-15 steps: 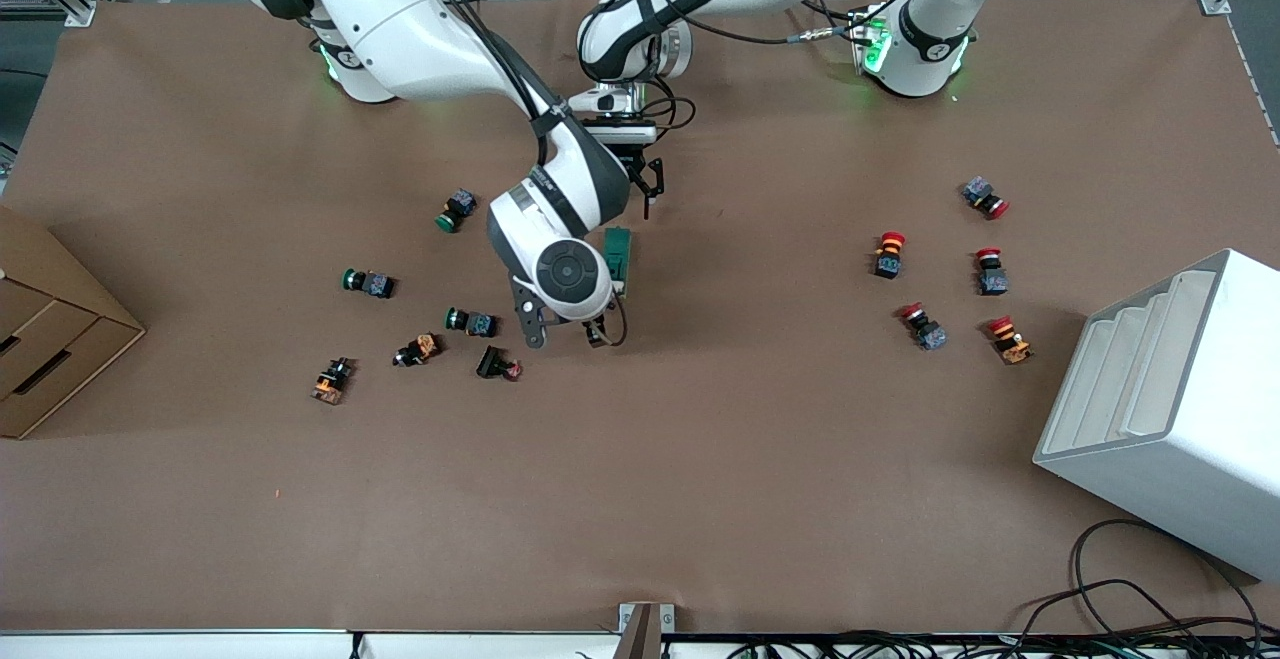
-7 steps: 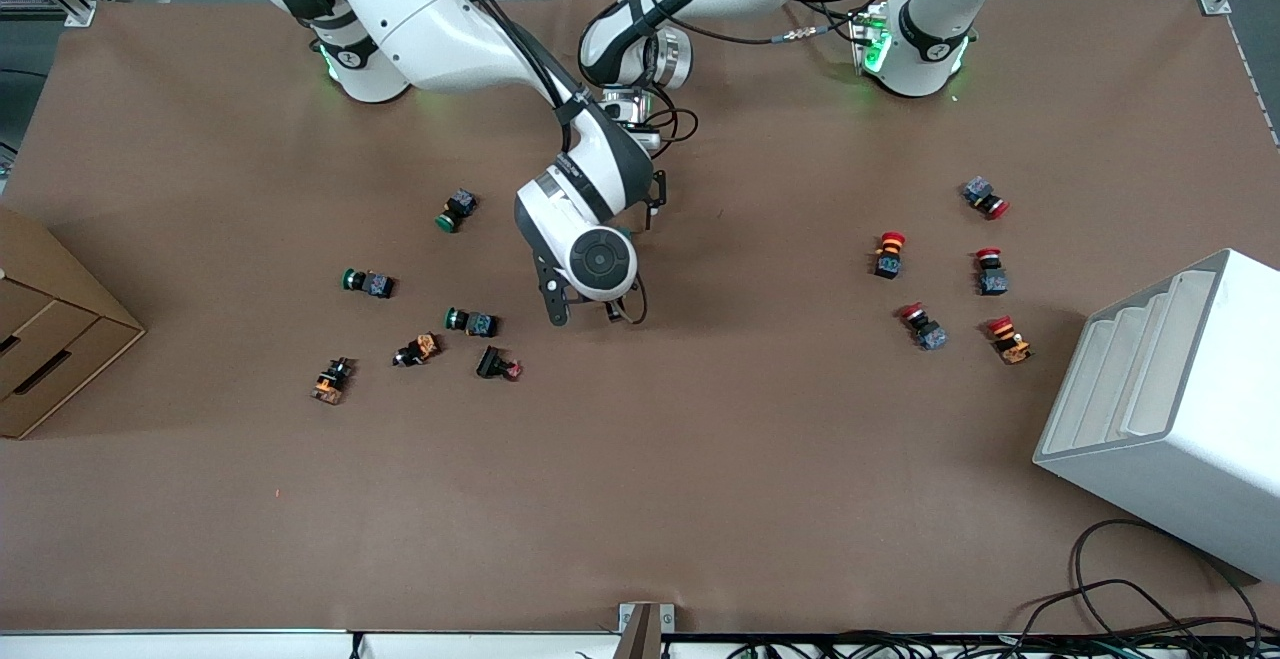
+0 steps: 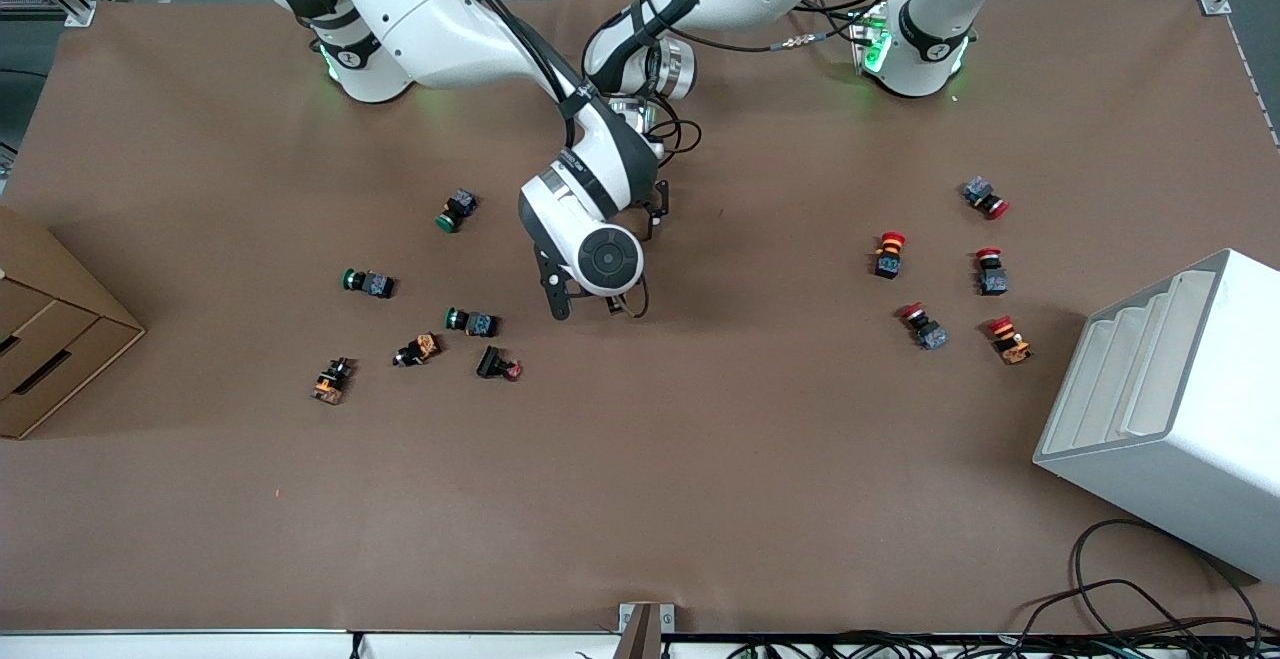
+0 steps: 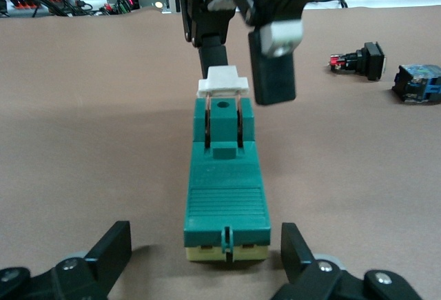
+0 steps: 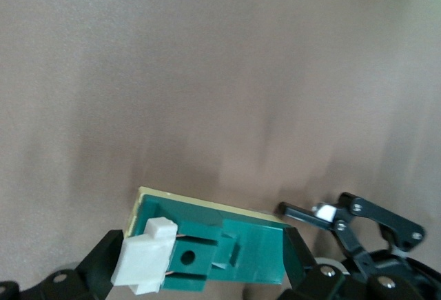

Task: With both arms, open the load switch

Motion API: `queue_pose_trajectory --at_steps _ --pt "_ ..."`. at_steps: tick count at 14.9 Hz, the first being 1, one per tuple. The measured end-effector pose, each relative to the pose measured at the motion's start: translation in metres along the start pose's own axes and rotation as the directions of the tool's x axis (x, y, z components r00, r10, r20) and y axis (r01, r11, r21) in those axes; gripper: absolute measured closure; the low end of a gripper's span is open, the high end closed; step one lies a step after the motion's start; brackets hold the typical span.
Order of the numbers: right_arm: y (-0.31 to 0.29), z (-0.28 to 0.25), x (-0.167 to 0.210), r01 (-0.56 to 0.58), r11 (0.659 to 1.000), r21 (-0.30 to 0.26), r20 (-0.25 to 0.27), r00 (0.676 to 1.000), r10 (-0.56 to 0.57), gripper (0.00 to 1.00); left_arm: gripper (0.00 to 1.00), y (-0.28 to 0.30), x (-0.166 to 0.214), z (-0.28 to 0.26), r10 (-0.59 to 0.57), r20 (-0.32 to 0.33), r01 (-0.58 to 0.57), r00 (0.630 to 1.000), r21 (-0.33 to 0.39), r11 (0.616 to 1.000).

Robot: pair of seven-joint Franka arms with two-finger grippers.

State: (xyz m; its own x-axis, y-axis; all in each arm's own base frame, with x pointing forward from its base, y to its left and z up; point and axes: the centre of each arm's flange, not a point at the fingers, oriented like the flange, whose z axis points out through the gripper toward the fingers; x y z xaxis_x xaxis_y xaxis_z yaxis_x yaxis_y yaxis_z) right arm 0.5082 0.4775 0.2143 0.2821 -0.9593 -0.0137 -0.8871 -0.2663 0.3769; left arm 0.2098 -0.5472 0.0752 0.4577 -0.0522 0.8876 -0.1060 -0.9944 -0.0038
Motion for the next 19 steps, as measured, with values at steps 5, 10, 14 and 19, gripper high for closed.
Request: queue_pose_trajectory --at_steps 5,10,14,19 --pt "0.01 -0.005 -0.007 0.015 0.998 -0.057 -0.021 1.0 -0.016 0.0 0.02 0.0 -0.004 0.0 0.018 -0.027 -0.018 0.999 0.001 1.0" --pt "0.019 -0.003 -0.016 0.033 0.995 -0.093 -0.028 0.999 -0.036 0.0 0.02 0.004 -0.006 0.002 0.014 -0.039 -0.014 0.999 0.008 1.0" --pt "0.025 -0.006 -0.019 0.042 0.991 -0.125 -0.036 0.998 -0.047 0.0 0.01 0.005 -0.007 0.003 0.014 -0.046 -0.013 0.999 0.013 1.0" --pt "0.026 -0.01 -0.02 0.044 0.99 -0.133 -0.038 0.998 -0.049 0.0 0.01 0.005 -0.007 0.003 0.014 -0.046 -0.013 0.999 0.013 1.0"
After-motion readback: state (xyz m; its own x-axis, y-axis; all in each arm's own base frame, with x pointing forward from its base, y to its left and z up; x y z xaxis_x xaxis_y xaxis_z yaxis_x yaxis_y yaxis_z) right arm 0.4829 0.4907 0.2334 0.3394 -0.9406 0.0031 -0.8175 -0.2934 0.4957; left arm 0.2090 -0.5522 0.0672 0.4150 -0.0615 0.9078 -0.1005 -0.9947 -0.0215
